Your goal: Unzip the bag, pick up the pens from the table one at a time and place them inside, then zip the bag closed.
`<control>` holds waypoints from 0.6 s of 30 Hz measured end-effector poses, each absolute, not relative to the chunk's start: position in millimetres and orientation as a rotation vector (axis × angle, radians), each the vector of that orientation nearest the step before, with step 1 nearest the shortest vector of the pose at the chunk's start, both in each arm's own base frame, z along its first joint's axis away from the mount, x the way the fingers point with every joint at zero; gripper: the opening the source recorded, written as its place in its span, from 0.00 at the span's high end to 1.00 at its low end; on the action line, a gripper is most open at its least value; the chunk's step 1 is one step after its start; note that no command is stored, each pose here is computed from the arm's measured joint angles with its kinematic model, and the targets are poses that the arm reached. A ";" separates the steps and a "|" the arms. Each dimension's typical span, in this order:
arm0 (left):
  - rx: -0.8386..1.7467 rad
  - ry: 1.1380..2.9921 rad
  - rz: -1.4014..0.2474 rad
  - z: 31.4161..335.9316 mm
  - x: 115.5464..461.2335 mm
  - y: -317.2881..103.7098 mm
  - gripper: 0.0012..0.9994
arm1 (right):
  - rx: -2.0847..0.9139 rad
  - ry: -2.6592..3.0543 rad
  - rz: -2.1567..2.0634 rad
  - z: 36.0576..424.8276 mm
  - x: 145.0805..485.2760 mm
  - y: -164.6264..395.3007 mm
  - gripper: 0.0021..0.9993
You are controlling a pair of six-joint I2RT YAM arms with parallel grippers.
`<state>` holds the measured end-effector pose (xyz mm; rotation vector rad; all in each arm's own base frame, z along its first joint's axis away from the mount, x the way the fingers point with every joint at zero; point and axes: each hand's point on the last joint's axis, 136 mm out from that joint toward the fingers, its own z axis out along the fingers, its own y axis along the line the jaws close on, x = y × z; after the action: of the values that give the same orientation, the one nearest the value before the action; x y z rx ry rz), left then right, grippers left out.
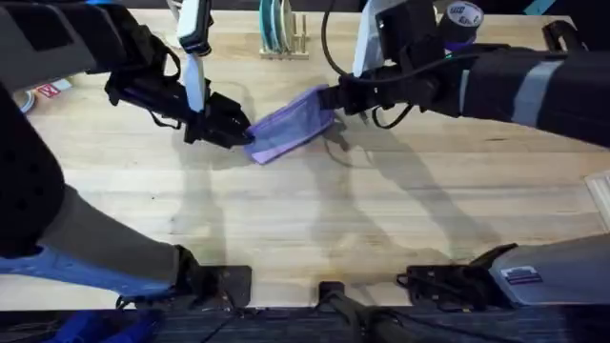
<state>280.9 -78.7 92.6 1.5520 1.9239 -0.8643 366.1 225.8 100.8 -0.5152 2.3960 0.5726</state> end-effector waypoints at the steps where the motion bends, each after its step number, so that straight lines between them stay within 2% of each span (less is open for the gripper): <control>1: 1.552 1.924 -0.865 92.6 280.8 -78.7 0.96 | -0.515 2.395 0.573 102.2 365.5 225.4 0.76; 4: 1.555 1.927 -0.863 92.1 280.5 -78.2 0.96 | -0.515 2.387 0.572 107.3 364.4 224.7 0.79; 13: 1.556 1.928 -0.862 92.0 280.5 -78.1 0.96 | -0.513 2.381 0.570 109.8 364.7 224.3 0.80; 14: 1.556 1.928 -0.862 92.0 280.5 -78.1 0.96 | -0.514 2.381 0.569 109.8 364.7 224.3 0.82; 16: 1.556 1.928 -0.862 91.9 280.4 -78.1 0.96 | -0.510 2.385 0.562 109.4 364.8 222.6 0.94; 18: 1.556 1.928 -0.862 91.9 280.5 -78.1 0.96 | -0.510 2.386 0.559 109.6 364.4 222.0 0.97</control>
<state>280.5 -78.1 91.9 1.5561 1.9282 -0.8619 364.4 222.0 109.6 -0.5104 2.3858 0.5591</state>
